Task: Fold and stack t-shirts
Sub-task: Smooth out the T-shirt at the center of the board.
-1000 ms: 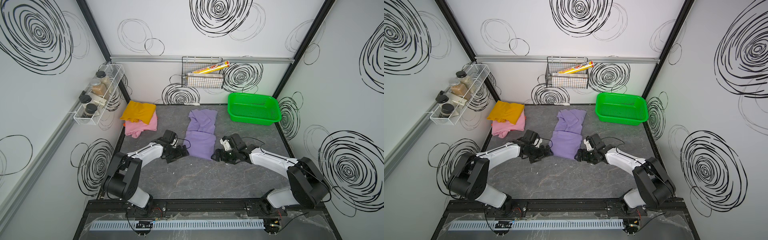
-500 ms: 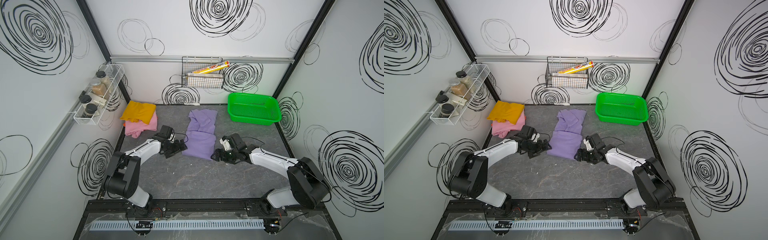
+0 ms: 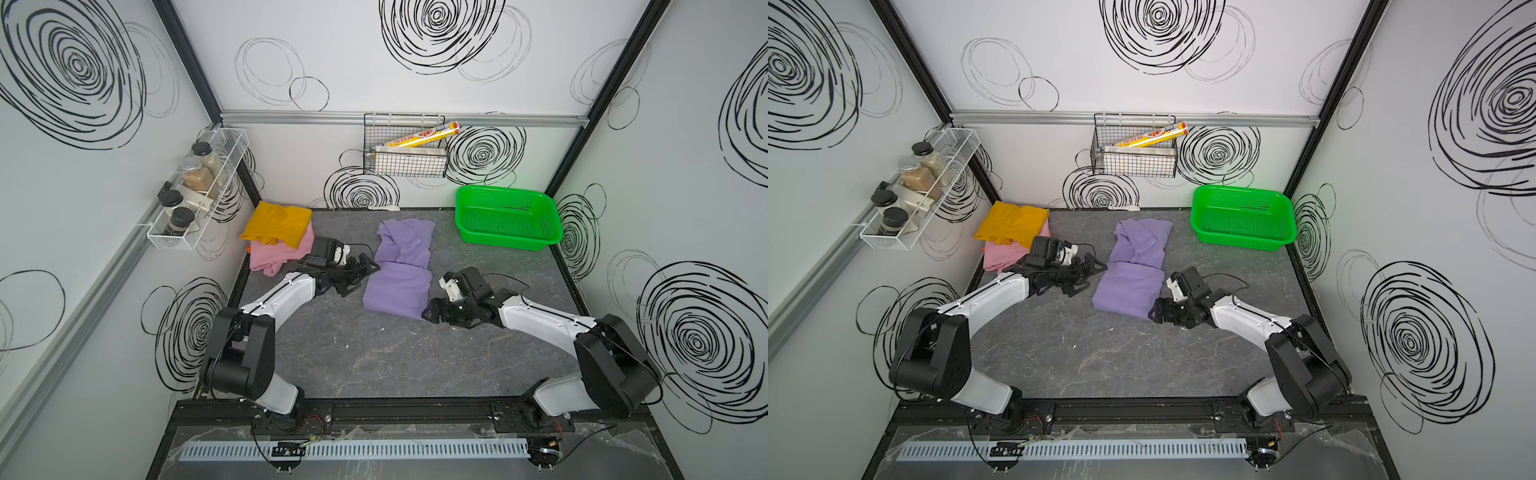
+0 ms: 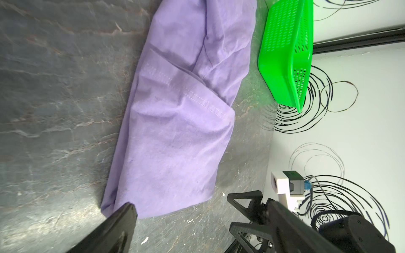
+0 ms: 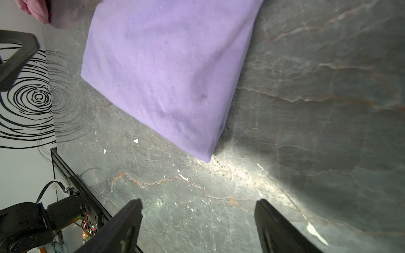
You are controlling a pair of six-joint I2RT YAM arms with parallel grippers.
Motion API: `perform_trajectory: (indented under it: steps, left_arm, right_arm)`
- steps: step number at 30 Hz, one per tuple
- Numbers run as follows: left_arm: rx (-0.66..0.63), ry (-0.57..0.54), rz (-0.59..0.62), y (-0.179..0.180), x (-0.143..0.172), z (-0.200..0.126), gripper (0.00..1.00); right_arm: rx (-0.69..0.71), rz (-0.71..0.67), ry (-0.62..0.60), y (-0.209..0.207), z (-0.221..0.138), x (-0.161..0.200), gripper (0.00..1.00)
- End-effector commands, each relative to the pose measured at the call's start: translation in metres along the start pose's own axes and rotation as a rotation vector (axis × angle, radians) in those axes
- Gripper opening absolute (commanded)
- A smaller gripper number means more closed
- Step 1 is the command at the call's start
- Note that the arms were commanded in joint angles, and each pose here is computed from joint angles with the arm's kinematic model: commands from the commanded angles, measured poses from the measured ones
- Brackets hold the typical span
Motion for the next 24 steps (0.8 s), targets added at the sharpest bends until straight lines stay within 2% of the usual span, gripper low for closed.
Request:
perform_trajectory:
  steps: [1, 16, 19, 24]
  left_arm:
    - [0.064, 0.041, -0.019, 0.001, 0.001, 0.012, 0.99]
    - [0.066, 0.058, 0.0, -0.009, 0.007, 0.015, 0.99]
    - [0.051, 0.07, 0.005, -0.007, 0.009, 0.021, 0.99]
    - [-0.031, 0.116, -0.005, 0.018, 0.015, 0.048, 0.99]
  right_arm:
    - [0.023, -0.017, 0.002, -0.001, -0.006, 0.002, 0.85]
    - [0.026, -0.017, 0.005, -0.001, -0.003, -0.001, 0.85]
    - [0.027, -0.018, 0.004, -0.001, -0.003, -0.001, 0.85]
    - [0.032, -0.011, 0.013, -0.003, -0.002, 0.003, 0.85]
Point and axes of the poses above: each gripper's point midway between its finger pads, its own z axis out along the fingers, its own y axis along the line the jaws close on, x = y × z, the point moved 10 cm from there along -z, back along the fingers, and after that the axes turned 13 degrees about -z, right-handed, at the moved point
